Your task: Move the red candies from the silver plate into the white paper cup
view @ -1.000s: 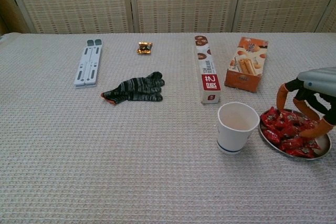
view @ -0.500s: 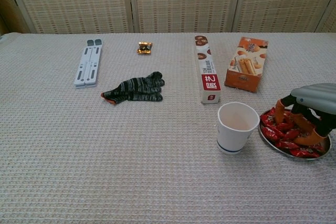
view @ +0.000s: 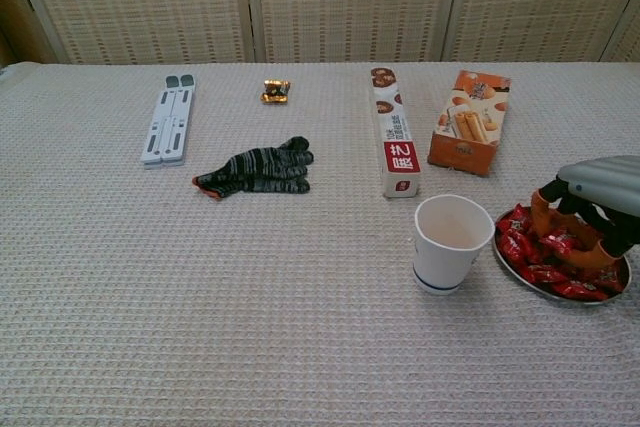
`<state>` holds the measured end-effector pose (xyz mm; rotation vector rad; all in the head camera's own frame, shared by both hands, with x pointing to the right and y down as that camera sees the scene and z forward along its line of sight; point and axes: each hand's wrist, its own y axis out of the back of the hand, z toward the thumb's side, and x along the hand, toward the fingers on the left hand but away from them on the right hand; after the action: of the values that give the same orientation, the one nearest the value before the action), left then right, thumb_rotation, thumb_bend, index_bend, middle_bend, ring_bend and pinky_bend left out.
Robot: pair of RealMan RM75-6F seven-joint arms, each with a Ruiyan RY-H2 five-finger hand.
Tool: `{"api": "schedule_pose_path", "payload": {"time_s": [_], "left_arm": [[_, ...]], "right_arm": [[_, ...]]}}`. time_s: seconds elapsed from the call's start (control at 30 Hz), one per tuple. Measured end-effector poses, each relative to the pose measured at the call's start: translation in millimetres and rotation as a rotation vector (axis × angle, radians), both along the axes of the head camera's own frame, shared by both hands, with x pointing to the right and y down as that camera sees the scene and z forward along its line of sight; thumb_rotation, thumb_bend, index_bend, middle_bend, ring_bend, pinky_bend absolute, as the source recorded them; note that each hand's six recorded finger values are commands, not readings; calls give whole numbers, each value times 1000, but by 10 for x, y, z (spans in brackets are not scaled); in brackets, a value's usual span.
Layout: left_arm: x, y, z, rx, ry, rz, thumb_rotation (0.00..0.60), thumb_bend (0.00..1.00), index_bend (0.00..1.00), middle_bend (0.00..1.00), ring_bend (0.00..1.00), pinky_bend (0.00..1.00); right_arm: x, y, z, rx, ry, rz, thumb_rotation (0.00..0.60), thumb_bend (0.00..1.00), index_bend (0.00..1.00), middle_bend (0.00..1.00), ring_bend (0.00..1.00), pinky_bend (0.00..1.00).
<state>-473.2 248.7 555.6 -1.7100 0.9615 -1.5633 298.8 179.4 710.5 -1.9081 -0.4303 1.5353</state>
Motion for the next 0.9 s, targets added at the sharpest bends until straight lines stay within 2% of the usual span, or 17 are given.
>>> {"api": "schedule_pose_path", "payload": {"time_s": [0.27, 0.67, 0.9], "left_arm": [[-2, 1, 1, -2, 1, -1, 600, 637, 305, 385, 270, 237], [3, 6, 4, -4, -1, 1, 600, 637, 305, 385, 270, 237], [9, 13, 7, -8, -3, 3, 600, 636, 305, 385, 270, 237]], "right_arm": [[-38, -42, -182, 37, -29, 8, 600, 341, 726, 754, 733, 999], [-269, -157, -781, 97, -115, 15, 600, 360, 726, 754, 734, 999], [-520, -200, -1011, 104, -157, -34, 600, 362, 726, 754, 734, 999]]}}
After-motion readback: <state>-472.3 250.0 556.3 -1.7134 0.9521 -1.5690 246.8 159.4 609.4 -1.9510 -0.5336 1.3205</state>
